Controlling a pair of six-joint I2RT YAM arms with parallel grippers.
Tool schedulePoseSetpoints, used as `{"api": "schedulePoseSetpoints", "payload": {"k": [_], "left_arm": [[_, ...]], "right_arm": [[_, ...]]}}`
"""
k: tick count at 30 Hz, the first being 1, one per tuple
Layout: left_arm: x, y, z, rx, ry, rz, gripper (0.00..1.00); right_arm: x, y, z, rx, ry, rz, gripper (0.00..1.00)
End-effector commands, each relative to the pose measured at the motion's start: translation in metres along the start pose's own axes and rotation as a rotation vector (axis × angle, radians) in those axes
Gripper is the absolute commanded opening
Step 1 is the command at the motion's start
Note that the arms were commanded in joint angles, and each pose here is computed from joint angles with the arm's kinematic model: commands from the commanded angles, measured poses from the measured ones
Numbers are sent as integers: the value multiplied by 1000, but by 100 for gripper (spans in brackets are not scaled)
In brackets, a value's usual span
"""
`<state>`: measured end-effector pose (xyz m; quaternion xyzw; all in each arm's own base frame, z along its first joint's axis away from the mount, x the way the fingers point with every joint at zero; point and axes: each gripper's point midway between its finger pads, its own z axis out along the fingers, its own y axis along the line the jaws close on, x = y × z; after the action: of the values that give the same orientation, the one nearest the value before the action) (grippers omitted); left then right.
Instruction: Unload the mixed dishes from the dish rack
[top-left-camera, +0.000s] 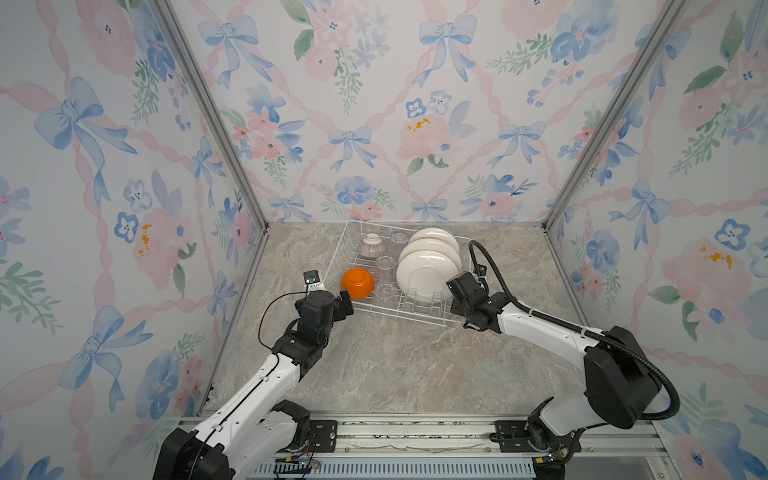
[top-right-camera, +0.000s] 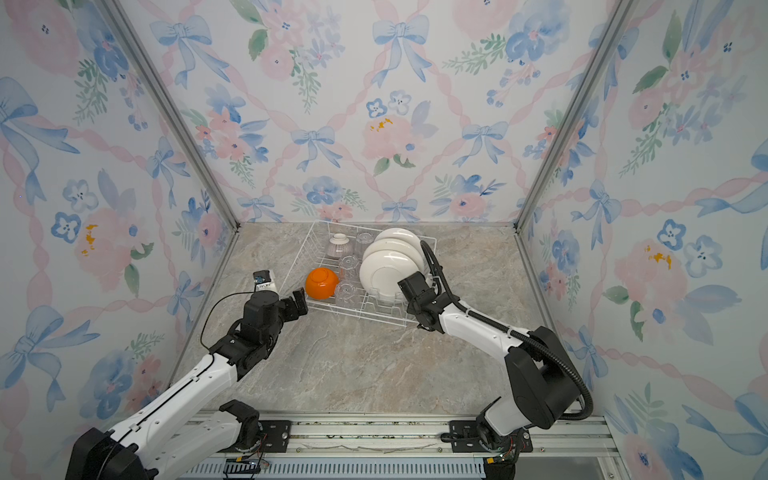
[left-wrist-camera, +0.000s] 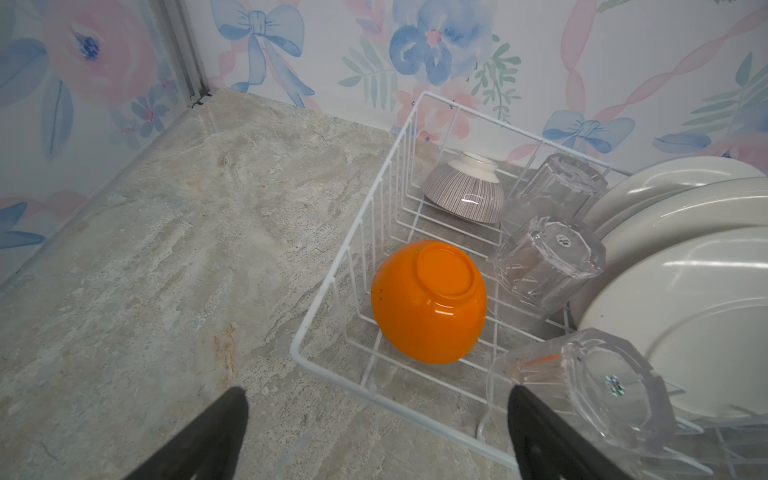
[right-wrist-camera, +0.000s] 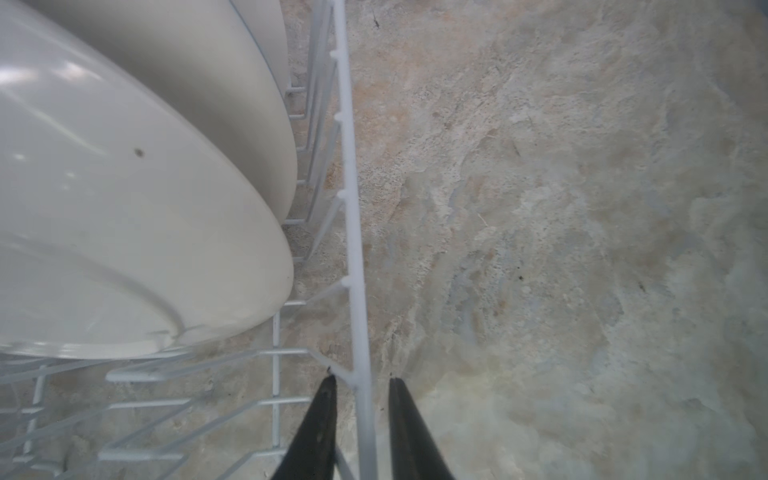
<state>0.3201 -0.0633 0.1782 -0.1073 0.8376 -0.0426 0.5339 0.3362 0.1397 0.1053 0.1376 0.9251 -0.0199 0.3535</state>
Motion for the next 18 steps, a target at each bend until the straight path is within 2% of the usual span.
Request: {"api": "schedulePoseSetpoints", "payload": {"k": [1, 7, 9, 14, 15, 18], "left_arm": [[0, 0, -1, -1, -1, 19, 98], [0, -3, 0, 12, 5, 12, 98], [0, -5, 0, 19, 8, 12, 98], [0, -6, -1, 30, 8, 4, 98], [0, -6, -1, 30, 8, 3, 98], [1, -7, -1, 34, 10, 2, 98]], "right_arm": [[35, -57, -2, 170, 92, -41, 23], [46, -79, -18, 177, 92, 1, 22], [49, -85, -24, 172, 96, 8, 18], [56, -79, -43, 90, 113, 9, 14], [56, -74, -49, 62, 114, -2, 17], [49, -73, -64, 52, 99, -37, 34]]}}
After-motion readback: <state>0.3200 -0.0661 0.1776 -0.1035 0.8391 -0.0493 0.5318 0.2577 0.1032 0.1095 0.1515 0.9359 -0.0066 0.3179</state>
